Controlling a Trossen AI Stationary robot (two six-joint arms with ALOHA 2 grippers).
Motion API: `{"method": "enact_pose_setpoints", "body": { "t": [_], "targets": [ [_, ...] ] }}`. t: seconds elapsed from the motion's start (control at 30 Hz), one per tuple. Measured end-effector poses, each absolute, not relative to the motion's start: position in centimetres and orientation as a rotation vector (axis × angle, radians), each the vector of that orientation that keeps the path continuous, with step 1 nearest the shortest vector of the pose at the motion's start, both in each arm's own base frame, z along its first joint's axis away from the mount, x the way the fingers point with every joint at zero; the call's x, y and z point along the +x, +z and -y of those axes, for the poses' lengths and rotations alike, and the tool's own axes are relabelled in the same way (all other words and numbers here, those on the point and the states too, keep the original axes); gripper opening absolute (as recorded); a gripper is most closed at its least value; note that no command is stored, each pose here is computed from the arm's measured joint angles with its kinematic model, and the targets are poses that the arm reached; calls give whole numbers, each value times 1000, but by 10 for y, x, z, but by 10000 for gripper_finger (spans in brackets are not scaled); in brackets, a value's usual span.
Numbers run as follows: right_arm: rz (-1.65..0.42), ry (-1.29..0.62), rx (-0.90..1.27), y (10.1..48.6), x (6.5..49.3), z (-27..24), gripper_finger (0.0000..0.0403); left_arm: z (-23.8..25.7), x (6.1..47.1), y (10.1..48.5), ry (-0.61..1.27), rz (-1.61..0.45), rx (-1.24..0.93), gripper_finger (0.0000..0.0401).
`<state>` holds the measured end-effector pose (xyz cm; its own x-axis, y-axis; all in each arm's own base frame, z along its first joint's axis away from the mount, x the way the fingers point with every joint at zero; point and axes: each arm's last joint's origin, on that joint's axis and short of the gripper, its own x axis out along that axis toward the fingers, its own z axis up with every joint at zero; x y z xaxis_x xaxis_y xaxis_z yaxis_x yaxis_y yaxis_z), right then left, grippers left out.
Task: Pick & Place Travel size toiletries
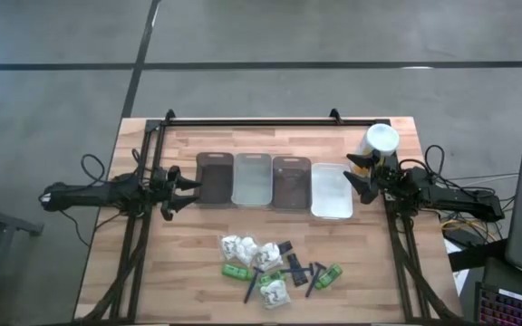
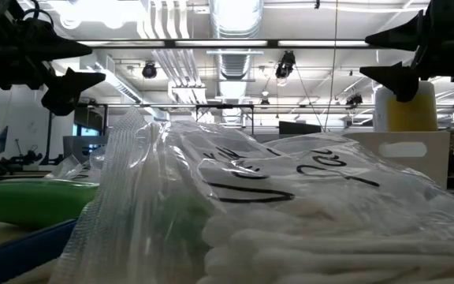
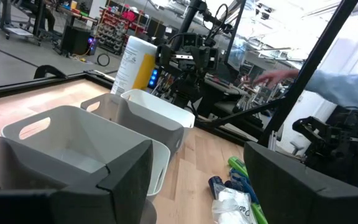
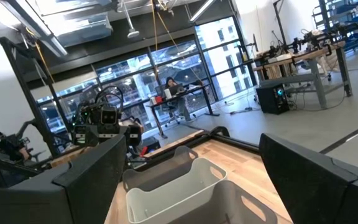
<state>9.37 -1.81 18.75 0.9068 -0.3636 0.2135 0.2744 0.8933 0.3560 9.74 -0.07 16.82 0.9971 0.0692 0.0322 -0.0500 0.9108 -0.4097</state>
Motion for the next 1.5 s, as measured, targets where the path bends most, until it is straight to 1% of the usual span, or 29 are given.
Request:
{"method": "enact_pose_setpoints", "body": {
  "t": [1.07, 1.27, 1.5],
  "targets": [
    [280, -335, 326, 187, 94, 18, 363, 1, 97, 168, 62, 46, -421, 257],
    [269, -348, 227, 188, 94, 18, 364, 1, 97, 169, 61, 51, -421, 257],
    [271, -348, 224, 188, 94, 18, 364, 0, 97, 169, 68, 60, -422, 257]
  ]
}}
